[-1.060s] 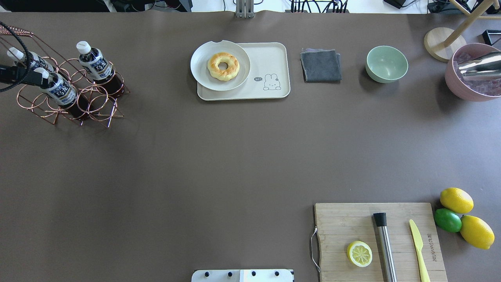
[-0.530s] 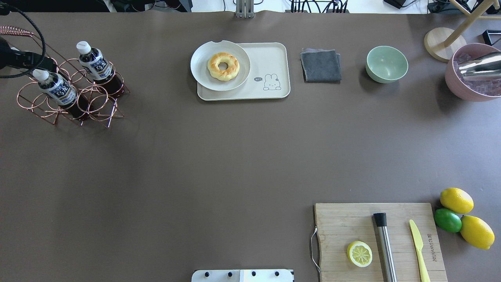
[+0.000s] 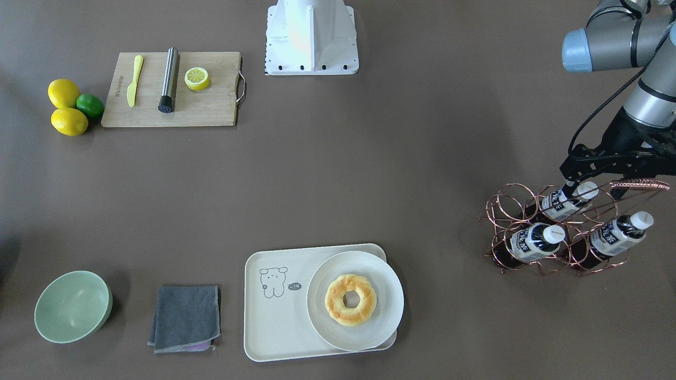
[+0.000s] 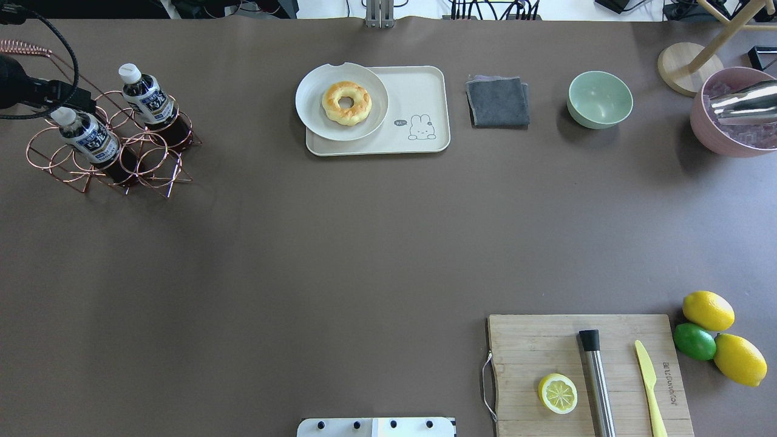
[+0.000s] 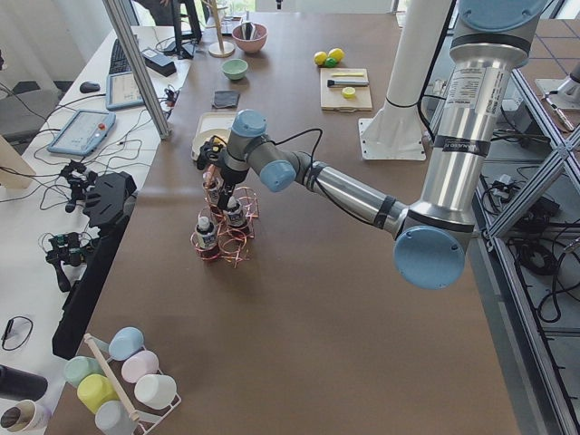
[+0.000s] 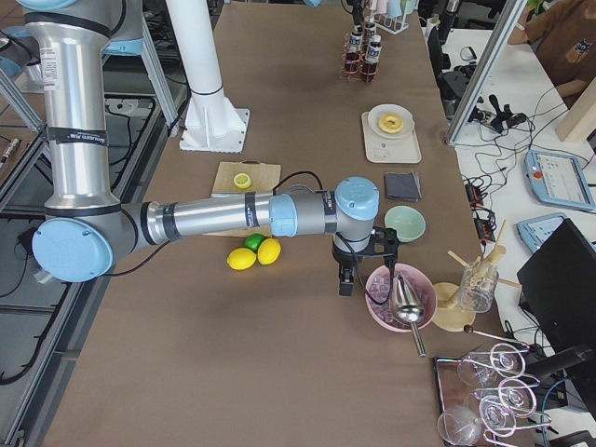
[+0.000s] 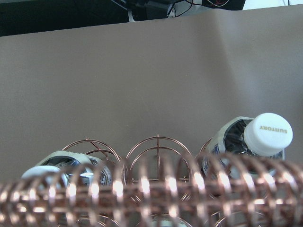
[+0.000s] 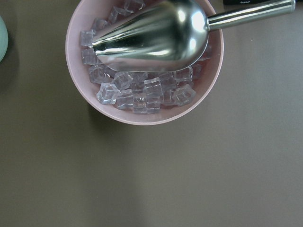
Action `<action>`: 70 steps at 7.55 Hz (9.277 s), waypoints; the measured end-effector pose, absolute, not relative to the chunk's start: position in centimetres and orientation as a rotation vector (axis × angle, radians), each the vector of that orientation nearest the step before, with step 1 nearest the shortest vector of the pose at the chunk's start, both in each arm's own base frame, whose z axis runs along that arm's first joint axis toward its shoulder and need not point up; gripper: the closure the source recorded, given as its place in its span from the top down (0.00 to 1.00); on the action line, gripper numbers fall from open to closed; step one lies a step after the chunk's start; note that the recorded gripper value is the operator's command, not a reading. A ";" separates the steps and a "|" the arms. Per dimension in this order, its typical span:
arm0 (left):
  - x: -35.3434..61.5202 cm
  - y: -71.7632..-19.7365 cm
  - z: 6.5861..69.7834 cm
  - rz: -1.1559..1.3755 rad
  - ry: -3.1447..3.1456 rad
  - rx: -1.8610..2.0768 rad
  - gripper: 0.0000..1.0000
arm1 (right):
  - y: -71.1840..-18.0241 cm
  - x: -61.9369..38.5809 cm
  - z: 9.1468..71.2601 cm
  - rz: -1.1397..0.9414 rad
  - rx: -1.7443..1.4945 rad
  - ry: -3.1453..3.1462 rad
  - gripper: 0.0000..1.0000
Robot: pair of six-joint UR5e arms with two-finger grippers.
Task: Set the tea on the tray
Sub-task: 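Lower the left gripper onto the nearest tea bottle in the copper rack, then close the left gripper on the bottle cap and lift it from the rack, then carry the tea bottle with the left gripper toward the table center, then set the tea bottle down in front of the tray and release it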
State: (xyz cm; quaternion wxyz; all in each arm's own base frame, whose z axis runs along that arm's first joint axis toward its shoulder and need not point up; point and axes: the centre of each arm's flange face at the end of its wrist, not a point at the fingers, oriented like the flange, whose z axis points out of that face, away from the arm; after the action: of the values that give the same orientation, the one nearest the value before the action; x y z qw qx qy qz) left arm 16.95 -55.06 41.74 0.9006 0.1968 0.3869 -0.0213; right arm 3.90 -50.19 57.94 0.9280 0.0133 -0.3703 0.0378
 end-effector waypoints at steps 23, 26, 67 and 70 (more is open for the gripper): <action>15.9 -54.4 42.1 -0.027 0.809 0.398 0.00 | -50.5 4.0 57.1 0.073 0.045 -0.757 1.00; 15.9 -54.7 41.5 -0.026 0.813 0.405 0.00 | -50.8 4.0 57.0 0.073 0.046 -0.756 1.00; 51.3 -33.7 5.0 -0.206 0.806 0.391 0.71 | -48.4 4.1 59.5 0.054 0.091 -0.763 1.00; 51.3 -33.7 4.9 -0.210 0.808 0.391 0.97 | -48.3 4.1 59.6 0.054 0.089 -0.765 1.00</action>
State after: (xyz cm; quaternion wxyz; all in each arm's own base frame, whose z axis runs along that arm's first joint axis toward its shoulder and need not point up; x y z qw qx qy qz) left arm 51.28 -33.65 4.90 0.8956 0.1885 0.3900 -0.1014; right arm 4.13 -48.30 59.55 0.9264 0.0433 -0.3731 0.0265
